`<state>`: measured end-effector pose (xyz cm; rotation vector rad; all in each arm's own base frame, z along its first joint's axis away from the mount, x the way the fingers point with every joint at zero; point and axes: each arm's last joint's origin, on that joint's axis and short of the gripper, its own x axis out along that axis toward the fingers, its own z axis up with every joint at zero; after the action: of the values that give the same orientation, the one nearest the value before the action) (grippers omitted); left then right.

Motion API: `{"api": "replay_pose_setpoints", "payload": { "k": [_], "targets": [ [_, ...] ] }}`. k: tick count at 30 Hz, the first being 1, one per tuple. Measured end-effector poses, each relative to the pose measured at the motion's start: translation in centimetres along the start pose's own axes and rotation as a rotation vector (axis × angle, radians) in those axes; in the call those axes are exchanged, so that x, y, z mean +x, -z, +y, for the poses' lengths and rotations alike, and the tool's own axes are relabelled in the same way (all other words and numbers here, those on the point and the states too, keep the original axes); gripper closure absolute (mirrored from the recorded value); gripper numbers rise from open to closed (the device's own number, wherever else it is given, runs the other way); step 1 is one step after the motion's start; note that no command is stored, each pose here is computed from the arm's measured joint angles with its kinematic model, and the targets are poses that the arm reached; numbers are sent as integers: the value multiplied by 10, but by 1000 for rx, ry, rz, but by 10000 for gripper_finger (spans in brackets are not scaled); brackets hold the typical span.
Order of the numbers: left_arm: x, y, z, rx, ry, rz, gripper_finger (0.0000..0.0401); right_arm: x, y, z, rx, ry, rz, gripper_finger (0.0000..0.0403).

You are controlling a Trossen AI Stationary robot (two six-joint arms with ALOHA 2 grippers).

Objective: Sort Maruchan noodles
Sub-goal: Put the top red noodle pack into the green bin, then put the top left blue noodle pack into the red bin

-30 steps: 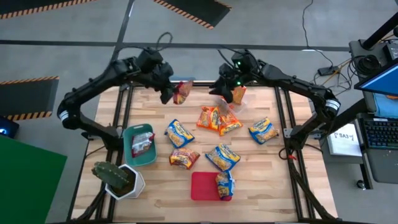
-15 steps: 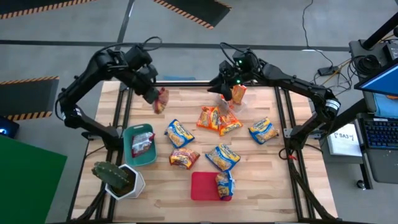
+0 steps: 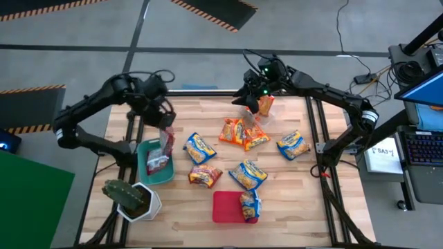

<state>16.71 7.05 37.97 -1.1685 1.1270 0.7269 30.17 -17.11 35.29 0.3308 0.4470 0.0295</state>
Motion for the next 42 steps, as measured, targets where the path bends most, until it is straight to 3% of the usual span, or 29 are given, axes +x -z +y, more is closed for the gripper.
{"api": "replay_pose_setpoints", "payload": {
  "k": [5, 9, 23, 34, 42],
  "targets": [
    [10, 23, 17, -100, -16, 28, 399, 7, 3, -5, 15, 0, 18, 207],
    [25, 38, 31, -112, -55, 64, 399, 13, 7, -9, 31, 0, 35, 207],
    [78, 41, 57, -126, -173, 101, 388, 30, 15, -16, 106, -15, 81, 207],
    [73, 44, 59, -97, -201, 121, 382, 29, 15, -15, 104, -15, 77, 207],
    [73, 45, 61, -119, -238, 132, 324, 29, 15, -15, 104, -14, 77, 207]
  ]
}}
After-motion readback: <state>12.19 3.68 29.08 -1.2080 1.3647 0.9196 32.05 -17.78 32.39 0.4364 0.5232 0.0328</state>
